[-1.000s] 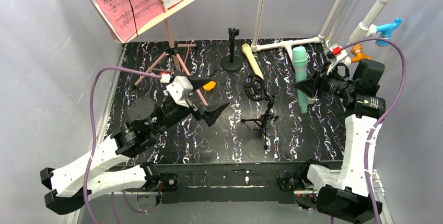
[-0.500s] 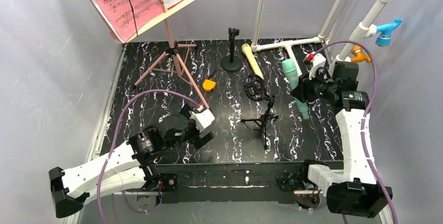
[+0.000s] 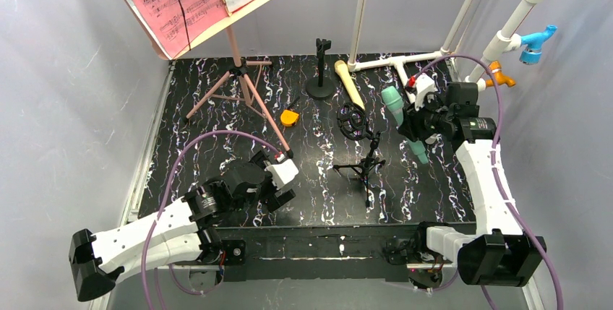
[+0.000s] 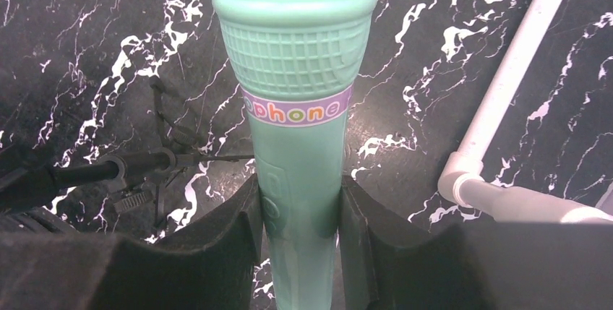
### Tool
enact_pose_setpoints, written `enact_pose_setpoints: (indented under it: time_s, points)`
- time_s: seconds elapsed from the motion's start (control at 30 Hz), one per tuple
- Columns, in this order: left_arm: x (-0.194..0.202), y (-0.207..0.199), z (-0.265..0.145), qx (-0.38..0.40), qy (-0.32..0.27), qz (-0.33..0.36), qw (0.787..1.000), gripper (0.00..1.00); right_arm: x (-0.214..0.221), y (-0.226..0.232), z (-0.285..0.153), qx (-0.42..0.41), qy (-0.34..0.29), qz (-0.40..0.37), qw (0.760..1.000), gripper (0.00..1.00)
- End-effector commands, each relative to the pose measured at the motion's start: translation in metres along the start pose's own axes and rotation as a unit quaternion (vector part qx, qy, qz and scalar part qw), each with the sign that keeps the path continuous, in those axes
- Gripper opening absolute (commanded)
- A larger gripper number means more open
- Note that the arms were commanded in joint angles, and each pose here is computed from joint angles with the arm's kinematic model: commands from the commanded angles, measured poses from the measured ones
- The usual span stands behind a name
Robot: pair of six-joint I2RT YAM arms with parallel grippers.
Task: Pack up the instrument practice props
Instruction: Place the microphone at the center of the board.
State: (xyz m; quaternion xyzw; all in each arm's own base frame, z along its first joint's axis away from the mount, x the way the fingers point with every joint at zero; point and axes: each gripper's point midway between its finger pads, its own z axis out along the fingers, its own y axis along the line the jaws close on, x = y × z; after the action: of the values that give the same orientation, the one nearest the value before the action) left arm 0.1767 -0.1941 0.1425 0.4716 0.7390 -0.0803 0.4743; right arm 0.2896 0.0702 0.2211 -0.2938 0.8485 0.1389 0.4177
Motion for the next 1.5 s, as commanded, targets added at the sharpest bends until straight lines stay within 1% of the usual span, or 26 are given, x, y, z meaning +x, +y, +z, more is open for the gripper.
enact_pose_setpoints:
  time_s: [0.0, 0.4, 0.63, 0.73, 0.97, 1.17, 1.33, 1.47]
  points:
    - [-0.006, 0.001, -0.001, 0.001, -0.004, 0.000, 1.000, 0.98, -0.009, -0.003, 0.007, 0.006, -0.012, -0.029, 0.999, 0.07]
    - [-0.005, 0.000, 0.000, 0.005, 0.002, 0.002, 1.000, 0.98, -0.007, -0.009, 0.028, 0.011, 0.007, -0.042, 0.999, 0.10]
    - [-0.001, 0.000, 0.002, 0.001, 0.009, 0.001, 1.000, 0.98, -0.015, -0.022, 0.055, 0.028, 0.024, -0.060, 0.998, 0.11]
    - [0.001, 0.000, 0.003, 0.000, 0.013, 0.002, 1.000, 0.98, -0.018, -0.029, 0.070, 0.037, 0.030, -0.057, 0.997, 0.12]
    - [0.005, 0.000, 0.006, 0.000, 0.022, 0.008, 1.000, 0.98, -0.016, -0.047, 0.116, 0.040, 0.042, -0.030, 0.998, 0.15]
    - [0.008, -0.001, 0.009, 0.002, 0.030, 0.016, 0.999, 0.98, -0.010, -0.063, 0.169, 0.045, 0.063, -0.017, 0.997, 0.17]
    - [0.008, -0.002, 0.011, 0.005, 0.032, 0.021, 0.999, 0.98, -0.008, -0.092, 0.213, 0.079, 0.093, -0.012, 0.992, 0.20]
    - [0.007, -0.004, 0.012, 0.010, 0.030, 0.025, 0.999, 0.98, -0.011, -0.112, 0.242, 0.093, 0.107, -0.012, 0.990, 0.24]
